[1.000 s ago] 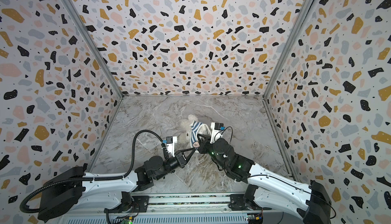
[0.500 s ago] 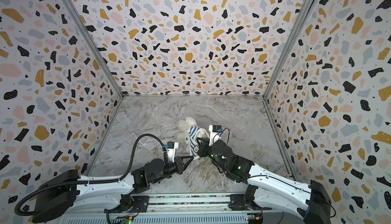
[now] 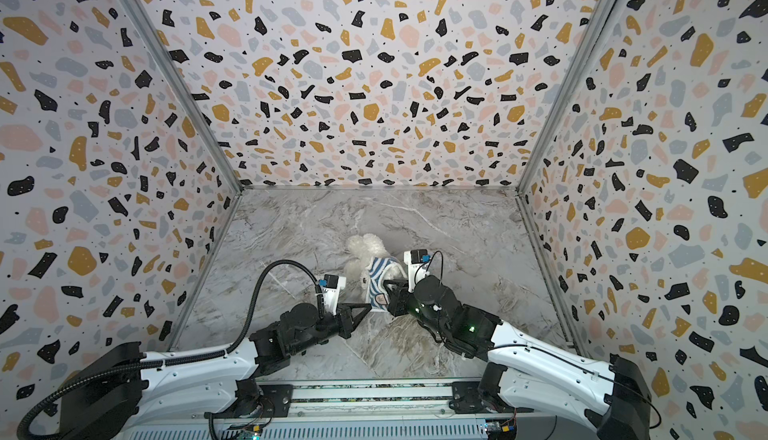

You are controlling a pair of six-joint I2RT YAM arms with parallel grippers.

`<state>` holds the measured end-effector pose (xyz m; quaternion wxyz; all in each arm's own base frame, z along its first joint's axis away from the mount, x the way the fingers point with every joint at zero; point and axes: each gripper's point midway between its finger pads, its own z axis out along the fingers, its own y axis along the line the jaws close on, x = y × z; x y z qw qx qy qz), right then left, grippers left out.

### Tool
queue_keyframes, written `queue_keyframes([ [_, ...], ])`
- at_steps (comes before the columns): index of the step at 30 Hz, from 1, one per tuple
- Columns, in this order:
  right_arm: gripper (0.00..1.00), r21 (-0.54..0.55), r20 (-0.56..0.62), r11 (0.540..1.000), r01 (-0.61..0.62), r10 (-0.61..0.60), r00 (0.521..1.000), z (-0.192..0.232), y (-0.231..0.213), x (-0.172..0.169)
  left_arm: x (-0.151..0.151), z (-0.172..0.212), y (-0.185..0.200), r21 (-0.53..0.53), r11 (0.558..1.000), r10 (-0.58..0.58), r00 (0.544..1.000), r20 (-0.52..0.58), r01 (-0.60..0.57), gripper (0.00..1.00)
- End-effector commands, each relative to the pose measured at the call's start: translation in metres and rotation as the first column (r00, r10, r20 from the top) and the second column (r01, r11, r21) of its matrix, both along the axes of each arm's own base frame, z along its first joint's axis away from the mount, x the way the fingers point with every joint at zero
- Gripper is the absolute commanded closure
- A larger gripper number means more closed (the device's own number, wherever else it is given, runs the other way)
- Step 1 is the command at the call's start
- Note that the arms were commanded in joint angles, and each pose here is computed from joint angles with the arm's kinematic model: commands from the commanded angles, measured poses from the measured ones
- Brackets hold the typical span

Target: Dress the teddy bear

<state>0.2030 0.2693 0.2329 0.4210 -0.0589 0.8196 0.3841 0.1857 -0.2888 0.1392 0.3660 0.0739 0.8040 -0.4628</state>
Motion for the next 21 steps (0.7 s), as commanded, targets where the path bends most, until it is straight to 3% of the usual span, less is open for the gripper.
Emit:
queue_keyframes([
  [1,1.00,0.135,0.064,0.990,0.048,-0.057,0.996,0.054,-0.009,0.005,-0.002,-0.061,0.029,0.226,0.974,0.039,0.997,-0.063,-0.024,1.00],
  [14,1.00,0.100,0.033,0.990,0.101,-0.105,0.994,0.034,-0.013,0.011,-0.004,-0.077,0.023,0.246,0.969,0.006,0.997,-0.073,0.012,1.00],
  [17,1.00,0.113,0.017,0.985,0.131,-0.134,0.991,0.029,-0.019,0.011,-0.005,-0.056,0.004,0.149,0.987,-0.043,0.997,-0.064,0.052,1.00],
  [21,1.00,0.129,-0.005,0.980,0.151,-0.152,0.988,0.023,-0.019,0.010,-0.024,-0.002,-0.030,-0.068,0.985,-0.160,0.987,0.004,0.160,1.00],
])
